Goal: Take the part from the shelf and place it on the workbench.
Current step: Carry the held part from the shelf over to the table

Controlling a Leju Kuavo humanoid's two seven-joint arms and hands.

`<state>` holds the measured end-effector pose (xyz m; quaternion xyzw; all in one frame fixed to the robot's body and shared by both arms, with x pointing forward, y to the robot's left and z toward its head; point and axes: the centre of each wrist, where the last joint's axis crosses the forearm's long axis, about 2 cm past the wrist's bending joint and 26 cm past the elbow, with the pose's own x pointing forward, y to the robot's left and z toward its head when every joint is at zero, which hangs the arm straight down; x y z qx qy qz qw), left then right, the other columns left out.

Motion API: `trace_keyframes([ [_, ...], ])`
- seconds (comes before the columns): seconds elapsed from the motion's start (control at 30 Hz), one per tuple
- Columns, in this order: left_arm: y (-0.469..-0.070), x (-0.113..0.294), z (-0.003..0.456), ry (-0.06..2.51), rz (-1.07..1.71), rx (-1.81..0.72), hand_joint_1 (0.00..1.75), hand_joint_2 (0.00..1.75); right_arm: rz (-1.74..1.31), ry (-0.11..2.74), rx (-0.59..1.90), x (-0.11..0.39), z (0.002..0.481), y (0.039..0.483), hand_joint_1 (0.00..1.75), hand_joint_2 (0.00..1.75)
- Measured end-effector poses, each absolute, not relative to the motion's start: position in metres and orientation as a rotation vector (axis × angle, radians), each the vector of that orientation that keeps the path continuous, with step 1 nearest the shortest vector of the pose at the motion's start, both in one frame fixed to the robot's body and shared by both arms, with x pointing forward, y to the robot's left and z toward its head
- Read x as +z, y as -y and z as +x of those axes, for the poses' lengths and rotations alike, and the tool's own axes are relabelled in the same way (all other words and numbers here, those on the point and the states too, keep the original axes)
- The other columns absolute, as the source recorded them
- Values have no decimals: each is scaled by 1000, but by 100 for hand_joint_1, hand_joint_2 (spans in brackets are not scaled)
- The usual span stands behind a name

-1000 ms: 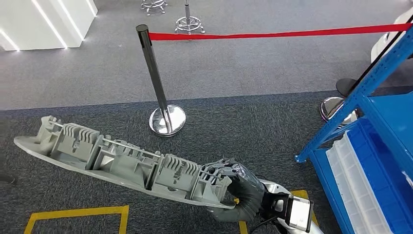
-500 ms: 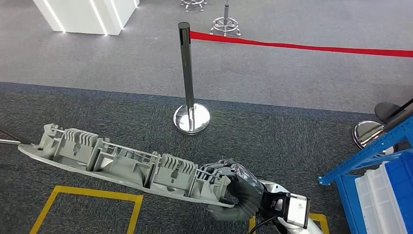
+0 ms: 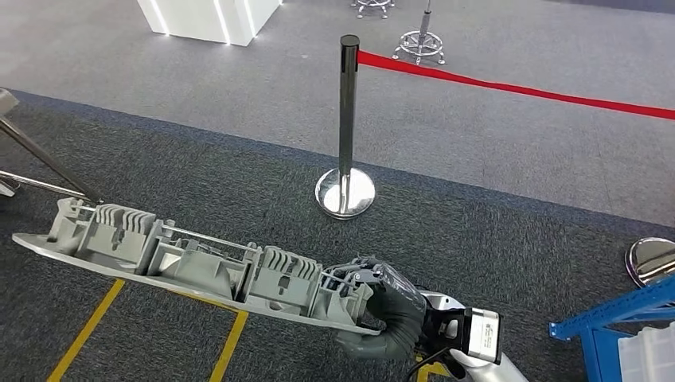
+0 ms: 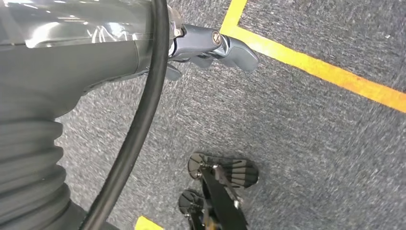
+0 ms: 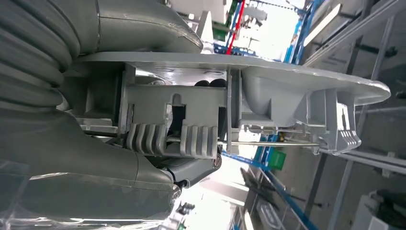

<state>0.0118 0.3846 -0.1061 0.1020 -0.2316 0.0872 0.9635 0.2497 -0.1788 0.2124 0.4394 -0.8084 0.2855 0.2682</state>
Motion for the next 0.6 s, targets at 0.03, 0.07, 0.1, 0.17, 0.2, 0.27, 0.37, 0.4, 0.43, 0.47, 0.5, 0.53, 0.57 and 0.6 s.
trace_keyframes([
  [0.03, -385, -106, 12, 470, 207, 181, 0, 175, 1188, 2180, 770, 213, 250, 178, 175, 175],
  [0.07, -385, -106, 12, 470, 208, 187, 0, 175, 1191, 2180, 769, 213, 250, 178, 175, 175],
  [0.1, -386, -106, 11, 470, 208, 193, 0, 175, 1195, 2179, 769, 213, 249, 177, 175, 175],
  [0.17, -387, -106, 9, 468, 209, 201, 0, 175, 1204, 2178, 769, 213, 249, 176, 175, 175],
  [0.2, -388, -106, 9, 469, 208, 202, 0, 175, 1208, 2178, 768, 213, 248, 176, 175, 175],
  [0.27, -387, -106, 11, 475, 205, 204, 0, 175, 1215, 2176, 764, 212, 247, 175, 175, 175],
  [0.37, -387, -106, 12, 485, 202, 215, 0, 175, 1221, 2167, 758, 209, 245, 175, 175, 175],
  [0.4, -387, -106, 11, 487, 202, 219, 0, 175, 1222, 2164, 758, 209, 245, 175, 175, 175],
  [0.43, -386, -106, 11, 489, 201, 222, 0, 175, 1223, 2162, 758, 208, 244, 175, 175, 175],
  [0.47, -386, -106, 11, 492, 201, 226, 0, 175, 1225, 2161, 759, 208, 244, 175, 175, 175],
  [0.5, -385, -106, 11, 493, 202, 228, 0, 175, 1227, 2160, 760, 208, 244, 175, 175, 175],
  [0.53, -385, -106, 12, 493, 202, 230, 0, 175, 1228, 2160, 760, 208, 244, 174, 175, 175],
  [0.57, -385, -106, 11, 491, 202, 232, 0, 175, 1229, 2159, 761, 208, 243, 174, 175, 175],
  [0.6, -384, -106, 11, 487, 202, 234, 0, 175, 1230, 2159, 762, 209, 243, 174, 175, 175],
])
